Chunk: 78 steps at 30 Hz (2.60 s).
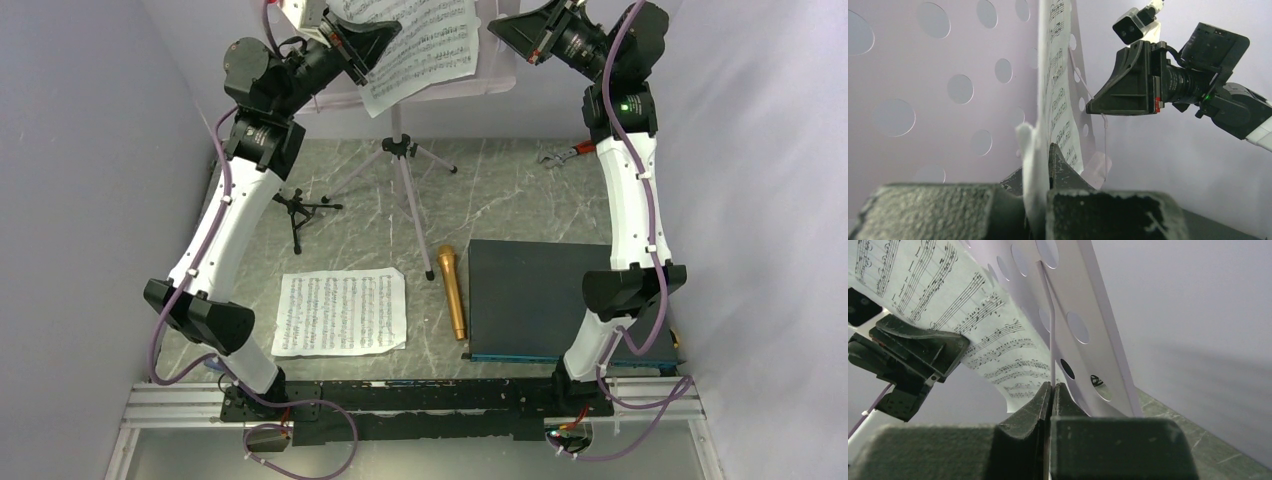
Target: Set up the instrument practice props
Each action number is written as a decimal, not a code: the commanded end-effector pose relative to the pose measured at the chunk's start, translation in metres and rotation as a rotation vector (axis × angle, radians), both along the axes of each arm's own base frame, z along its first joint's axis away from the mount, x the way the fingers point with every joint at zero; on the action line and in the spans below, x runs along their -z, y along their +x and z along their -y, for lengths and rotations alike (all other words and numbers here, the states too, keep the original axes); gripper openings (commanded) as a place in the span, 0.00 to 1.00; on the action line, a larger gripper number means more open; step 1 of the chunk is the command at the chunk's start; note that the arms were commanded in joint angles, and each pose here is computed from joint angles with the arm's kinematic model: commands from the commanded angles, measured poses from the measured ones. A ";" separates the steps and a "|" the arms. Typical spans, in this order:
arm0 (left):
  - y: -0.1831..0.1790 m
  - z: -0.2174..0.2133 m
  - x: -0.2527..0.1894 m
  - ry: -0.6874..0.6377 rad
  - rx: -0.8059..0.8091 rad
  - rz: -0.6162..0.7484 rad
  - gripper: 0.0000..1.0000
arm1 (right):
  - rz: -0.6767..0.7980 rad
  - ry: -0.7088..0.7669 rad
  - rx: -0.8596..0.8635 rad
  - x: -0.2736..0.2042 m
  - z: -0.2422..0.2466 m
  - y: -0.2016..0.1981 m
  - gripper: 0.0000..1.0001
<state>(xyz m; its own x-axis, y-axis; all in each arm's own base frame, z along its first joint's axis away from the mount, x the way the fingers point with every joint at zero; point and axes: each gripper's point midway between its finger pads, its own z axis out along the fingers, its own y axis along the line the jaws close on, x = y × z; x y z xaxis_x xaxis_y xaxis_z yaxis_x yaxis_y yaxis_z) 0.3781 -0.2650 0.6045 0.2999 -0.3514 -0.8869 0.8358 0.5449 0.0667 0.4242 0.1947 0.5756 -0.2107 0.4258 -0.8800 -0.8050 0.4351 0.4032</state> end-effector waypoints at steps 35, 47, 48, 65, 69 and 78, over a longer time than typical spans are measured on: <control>-0.001 0.036 -0.027 -0.043 0.129 0.079 0.03 | 0.295 -0.044 -0.184 -0.027 -0.016 -0.073 0.00; -0.004 0.026 -0.022 -0.062 0.057 0.052 0.50 | 0.273 -0.044 -0.160 -0.021 -0.015 -0.067 0.00; -0.002 0.025 -0.018 -0.059 0.046 0.043 0.49 | 0.274 -0.044 -0.161 -0.021 -0.015 -0.068 0.00; -0.011 0.001 0.000 -0.021 -0.086 0.045 0.49 | 0.267 -0.044 -0.156 -0.020 -0.014 -0.067 0.00; -0.011 0.003 -0.002 -0.021 -0.074 0.048 0.38 | 0.262 -0.043 -0.160 -0.018 -0.015 -0.066 0.00; -0.002 0.005 -0.007 -0.046 -0.077 0.053 0.11 | 0.260 -0.042 -0.164 -0.017 -0.017 -0.066 0.00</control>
<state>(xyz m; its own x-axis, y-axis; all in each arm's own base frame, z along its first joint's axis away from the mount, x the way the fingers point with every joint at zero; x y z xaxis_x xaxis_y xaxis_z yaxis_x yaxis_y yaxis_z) 0.3818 -0.2752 0.5847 0.3121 -0.3289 -0.8913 0.7967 0.6017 0.0569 0.3821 0.2115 0.5720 -0.1131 0.3627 -0.9250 -0.9208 0.3114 0.2347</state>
